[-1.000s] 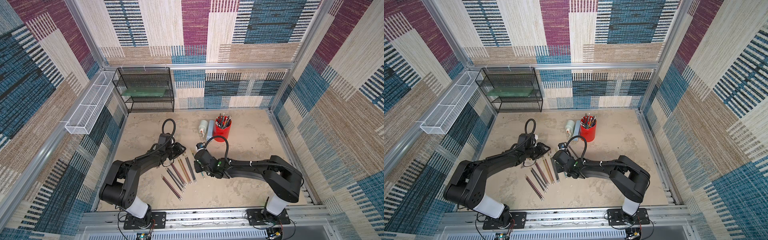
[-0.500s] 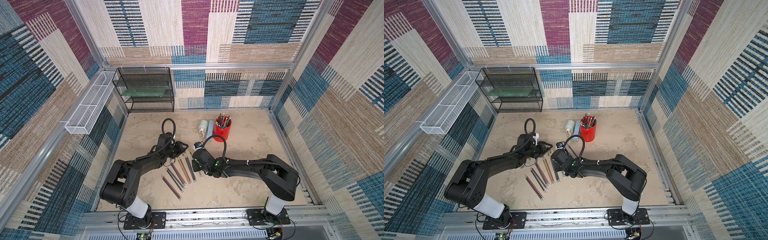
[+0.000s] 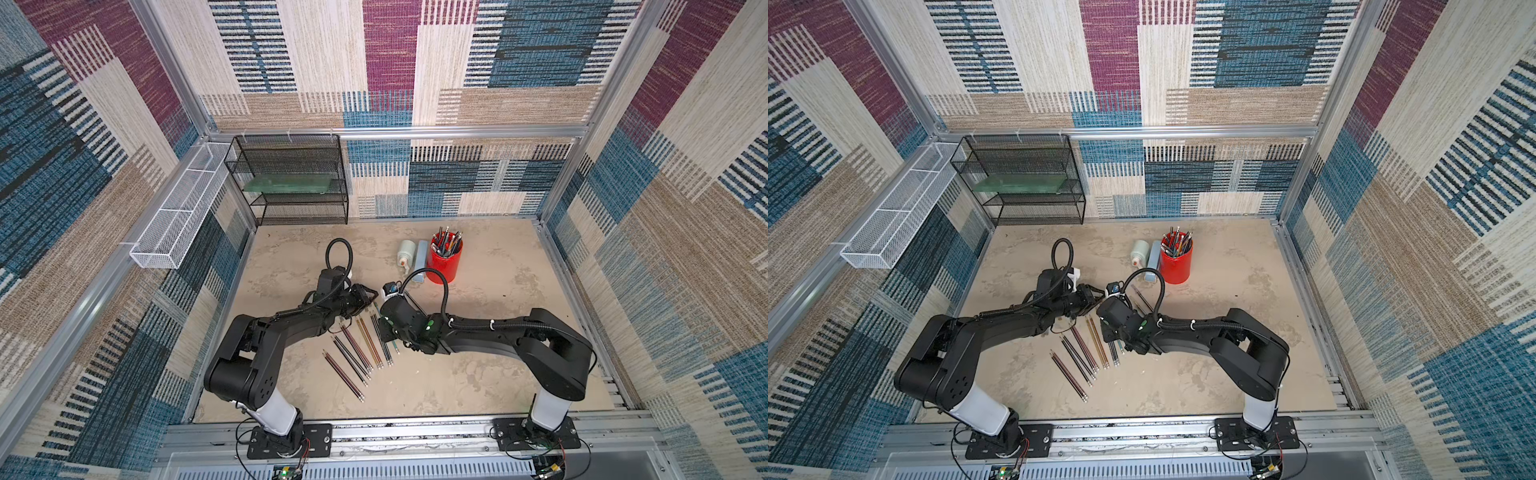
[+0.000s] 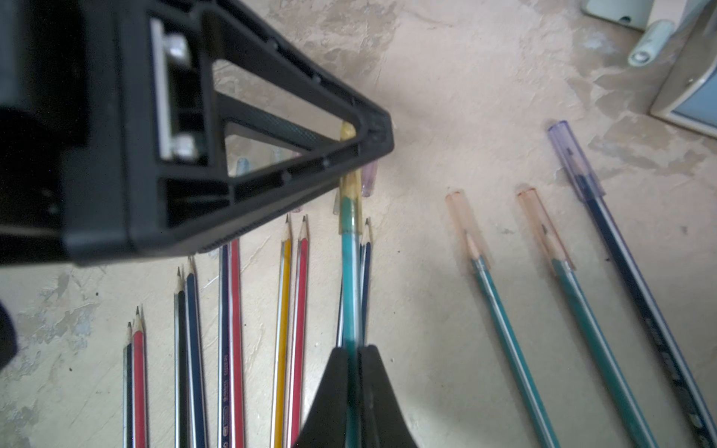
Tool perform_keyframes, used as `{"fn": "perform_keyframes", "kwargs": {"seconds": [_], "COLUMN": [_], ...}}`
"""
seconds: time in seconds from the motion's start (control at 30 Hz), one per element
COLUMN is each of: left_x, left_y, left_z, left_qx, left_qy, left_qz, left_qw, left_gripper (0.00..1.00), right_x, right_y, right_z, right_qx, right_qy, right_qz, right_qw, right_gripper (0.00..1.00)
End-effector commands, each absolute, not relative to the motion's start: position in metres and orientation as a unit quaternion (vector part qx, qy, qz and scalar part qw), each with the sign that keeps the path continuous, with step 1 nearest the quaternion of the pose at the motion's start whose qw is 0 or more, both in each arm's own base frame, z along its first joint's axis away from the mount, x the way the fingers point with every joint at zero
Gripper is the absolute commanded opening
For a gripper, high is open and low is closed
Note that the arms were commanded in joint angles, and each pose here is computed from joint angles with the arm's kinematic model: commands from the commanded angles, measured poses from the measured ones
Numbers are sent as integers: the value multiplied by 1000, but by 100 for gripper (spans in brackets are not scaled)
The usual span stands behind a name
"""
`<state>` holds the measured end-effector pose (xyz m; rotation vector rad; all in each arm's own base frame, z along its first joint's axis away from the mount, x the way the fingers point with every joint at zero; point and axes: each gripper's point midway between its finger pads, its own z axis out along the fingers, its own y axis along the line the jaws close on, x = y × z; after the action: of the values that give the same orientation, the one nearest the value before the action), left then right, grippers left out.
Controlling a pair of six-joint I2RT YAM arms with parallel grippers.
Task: Remove the protective cover of the pencils
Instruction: Remove the protective sleeve from the pencil.
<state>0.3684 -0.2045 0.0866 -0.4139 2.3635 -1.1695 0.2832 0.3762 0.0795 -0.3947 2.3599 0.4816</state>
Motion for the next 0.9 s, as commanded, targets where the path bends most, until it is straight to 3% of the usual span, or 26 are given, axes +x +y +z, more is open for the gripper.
{"fn": "perform_keyframes", "kwargs": {"seconds": [0.0,0.1,0.53,0.8,0.87], "left_x": [370,371,370,370,369], "left_y": [-209,-209,-211,-210,-210], "left_z": [94,93,84,84,84], "left_qx": [-153,-155,-163,-162,-163], "left_qy": [851,851,852,855,855], "left_qz": [-445,-444,-448,-442,-443], "left_qw": [234,233,218,217,217], "left_gripper": [33,27,21,10,9], "right_x": [285,287,291,292,292], "right_y": [383,382,382,382,381], "right_z": [85,84,83,82,80], "right_qx": [-152,-153,-151,-152,-150], "right_qy": [905,905,906,907,908], "right_qz": [193,187,184,180,182], "right_qw": [348,350,350,348,348], "right_gripper": [0,0,0,0,7]}}
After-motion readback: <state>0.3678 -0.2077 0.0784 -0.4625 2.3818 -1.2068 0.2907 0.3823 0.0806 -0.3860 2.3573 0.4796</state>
